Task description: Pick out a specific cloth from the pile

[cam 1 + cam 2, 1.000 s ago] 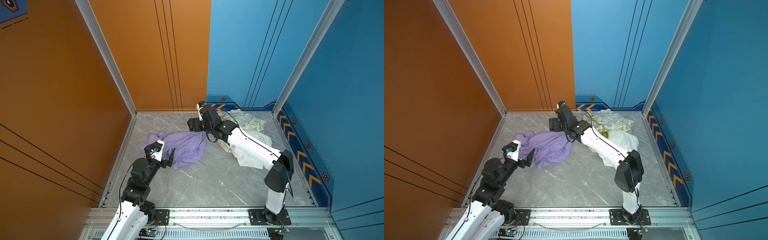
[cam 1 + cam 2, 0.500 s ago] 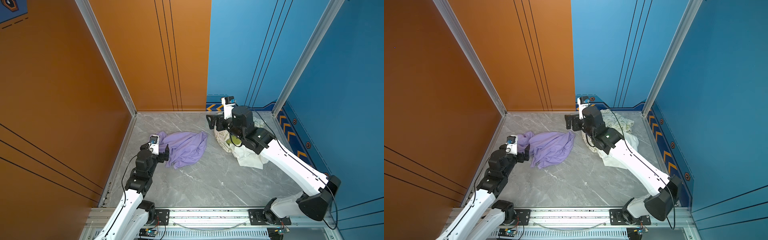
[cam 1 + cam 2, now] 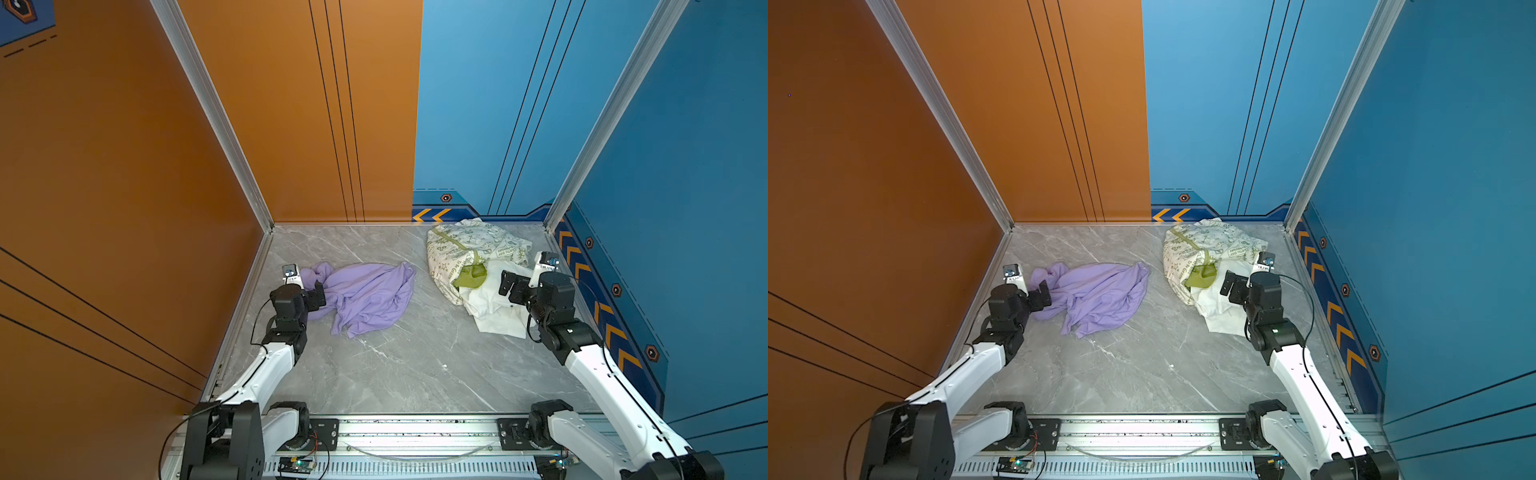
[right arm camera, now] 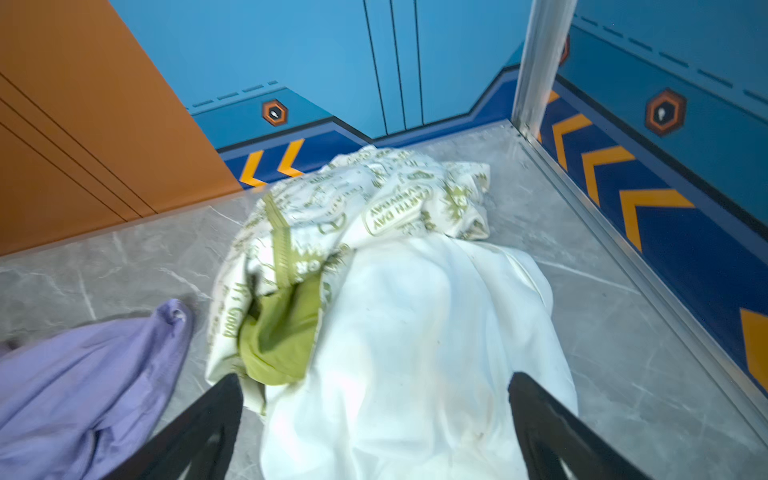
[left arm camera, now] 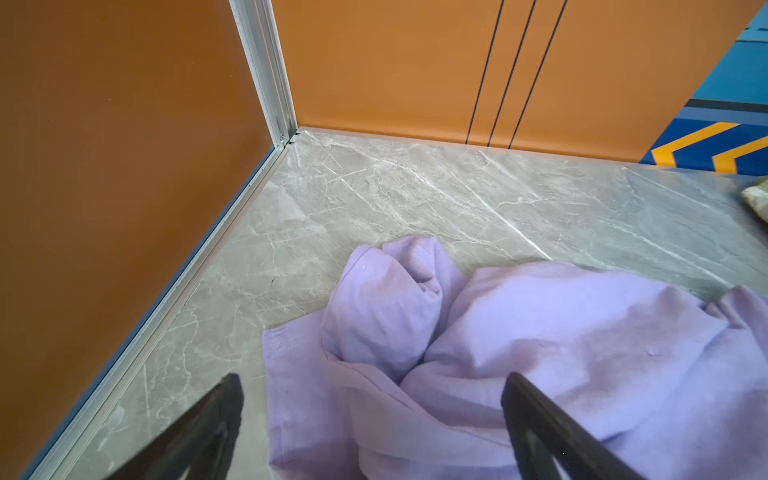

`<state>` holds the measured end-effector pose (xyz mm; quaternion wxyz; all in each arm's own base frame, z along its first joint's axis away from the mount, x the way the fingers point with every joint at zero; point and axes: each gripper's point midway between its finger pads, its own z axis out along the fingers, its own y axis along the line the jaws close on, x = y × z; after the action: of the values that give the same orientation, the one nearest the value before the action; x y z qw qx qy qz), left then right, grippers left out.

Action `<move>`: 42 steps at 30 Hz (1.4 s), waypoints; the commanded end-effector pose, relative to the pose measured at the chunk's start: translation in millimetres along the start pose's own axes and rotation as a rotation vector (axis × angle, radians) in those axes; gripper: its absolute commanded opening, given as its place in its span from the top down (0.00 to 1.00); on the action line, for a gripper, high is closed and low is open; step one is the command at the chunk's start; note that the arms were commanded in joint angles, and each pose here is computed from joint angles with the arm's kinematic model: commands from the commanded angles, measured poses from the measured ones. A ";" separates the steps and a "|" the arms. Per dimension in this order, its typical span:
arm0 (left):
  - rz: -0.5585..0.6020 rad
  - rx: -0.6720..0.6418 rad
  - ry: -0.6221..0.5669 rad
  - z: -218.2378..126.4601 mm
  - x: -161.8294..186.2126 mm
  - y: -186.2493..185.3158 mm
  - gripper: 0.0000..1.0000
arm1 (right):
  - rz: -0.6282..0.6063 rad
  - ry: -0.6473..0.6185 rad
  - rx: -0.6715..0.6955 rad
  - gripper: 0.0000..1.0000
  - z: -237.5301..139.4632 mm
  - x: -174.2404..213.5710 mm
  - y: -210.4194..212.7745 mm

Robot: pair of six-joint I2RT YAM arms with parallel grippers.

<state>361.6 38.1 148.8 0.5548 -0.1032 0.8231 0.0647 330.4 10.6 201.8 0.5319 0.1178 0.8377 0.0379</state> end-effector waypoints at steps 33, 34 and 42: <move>0.117 -0.013 -0.138 33.7 40.2 -21.1 0.02 | -0.197 -0.144 -0.072 0.00 92.9 70.4 -24.3; 0.118 -0.017 -0.137 33.7 40.3 -20.5 0.02 | -0.192 -0.143 -0.048 0.00 95.2 67.1 -26.8; 0.131 -0.041 -0.129 35.2 39.5 -21.2 0.02 | -0.164 -0.114 0.046 0.00 105.4 64.3 -39.1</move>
<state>381.5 17.5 97.0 0.6005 -0.0526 0.7910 0.1048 391.9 -9.0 91.8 0.5800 0.0410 0.8135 -0.0084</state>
